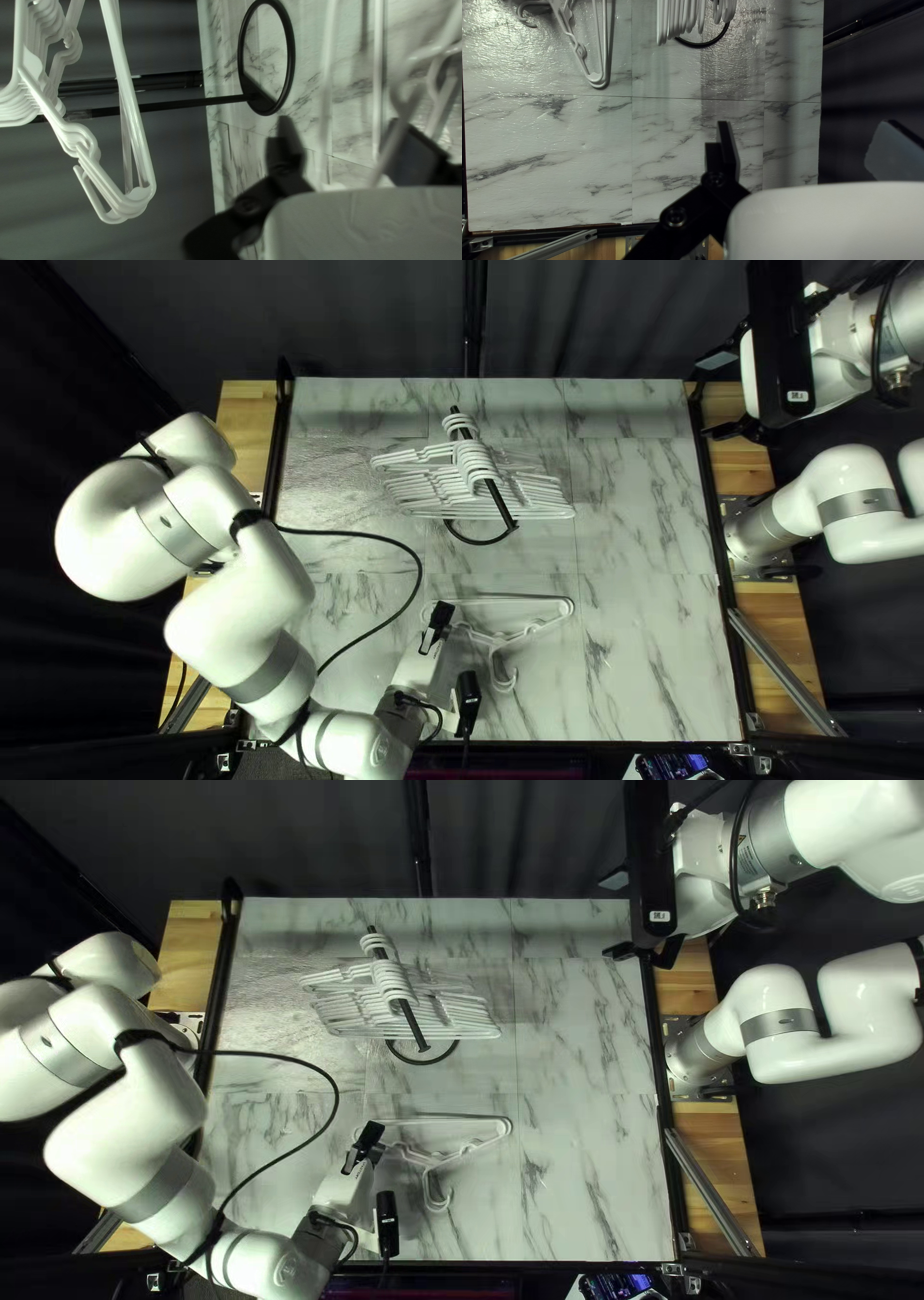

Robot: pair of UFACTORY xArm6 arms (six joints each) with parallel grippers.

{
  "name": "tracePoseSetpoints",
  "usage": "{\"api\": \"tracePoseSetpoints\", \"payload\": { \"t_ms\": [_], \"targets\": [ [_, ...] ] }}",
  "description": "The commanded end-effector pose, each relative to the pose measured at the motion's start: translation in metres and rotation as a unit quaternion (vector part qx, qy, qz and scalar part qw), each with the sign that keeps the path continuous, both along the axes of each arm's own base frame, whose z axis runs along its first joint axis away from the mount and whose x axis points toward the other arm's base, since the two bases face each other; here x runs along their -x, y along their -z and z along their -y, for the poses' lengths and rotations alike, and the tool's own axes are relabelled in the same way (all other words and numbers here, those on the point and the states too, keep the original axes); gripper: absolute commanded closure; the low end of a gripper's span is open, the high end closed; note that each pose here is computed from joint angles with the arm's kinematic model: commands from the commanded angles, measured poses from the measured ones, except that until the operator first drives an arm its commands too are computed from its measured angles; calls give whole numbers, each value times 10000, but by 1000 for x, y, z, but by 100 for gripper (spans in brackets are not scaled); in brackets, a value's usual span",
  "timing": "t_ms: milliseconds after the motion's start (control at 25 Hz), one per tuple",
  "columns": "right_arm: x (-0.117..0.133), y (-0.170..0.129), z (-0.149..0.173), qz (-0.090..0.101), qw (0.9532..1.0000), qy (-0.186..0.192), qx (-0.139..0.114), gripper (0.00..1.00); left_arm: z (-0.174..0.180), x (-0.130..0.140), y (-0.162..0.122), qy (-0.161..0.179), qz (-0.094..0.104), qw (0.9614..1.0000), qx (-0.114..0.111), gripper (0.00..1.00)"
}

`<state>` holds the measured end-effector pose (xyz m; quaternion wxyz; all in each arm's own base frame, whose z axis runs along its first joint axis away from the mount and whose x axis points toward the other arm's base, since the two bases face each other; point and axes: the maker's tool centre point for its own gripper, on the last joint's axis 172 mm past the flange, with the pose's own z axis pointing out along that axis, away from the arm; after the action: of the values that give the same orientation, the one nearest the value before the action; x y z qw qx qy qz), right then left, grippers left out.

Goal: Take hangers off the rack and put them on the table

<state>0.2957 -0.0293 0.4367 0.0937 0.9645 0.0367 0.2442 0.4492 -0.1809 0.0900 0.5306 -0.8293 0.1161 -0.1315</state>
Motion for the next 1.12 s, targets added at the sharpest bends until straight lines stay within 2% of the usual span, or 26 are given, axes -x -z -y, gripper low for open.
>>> {"api": "tracePoseSetpoints", "payload": {
  "t_ms": [40,120,240,440,640,800,1000,1040,1120],
  "targets": [
    [0,0,0,0,10000,0,0,0,2,3,-15,70,171,9989,426,0],
    [0,0,0,0,10000,0,0,0,4,5,-24,82,308,9972,674,0],
    [0,0,0,0,10000,0,0,0,4,5,-30,93,409,9937,1040,0],
    [0,0,0,0,10000,0,0,0,-4,-8,-21,49,539,9869,1520,0],
    [0,0,0,0,10000,0,0,0,-12,-22,-3,-48,545,9815,1834,0],
    [0,0,0,0,10000,0,0,0,-10,-21,-4,-89,516,9775,2044,0],
    [0,0,0,0,10000,0,0,0,-4,-12,-2,-261,416,9683,2448,0],
    [0,0,0,0,10000,0,0,0,-2,-9,-3,-293,451,9648,2573,0],
    [0,0,0,0,10000,0,0,0,2,-8,-5,-301,515,9617,2675,0]
  ]
}}
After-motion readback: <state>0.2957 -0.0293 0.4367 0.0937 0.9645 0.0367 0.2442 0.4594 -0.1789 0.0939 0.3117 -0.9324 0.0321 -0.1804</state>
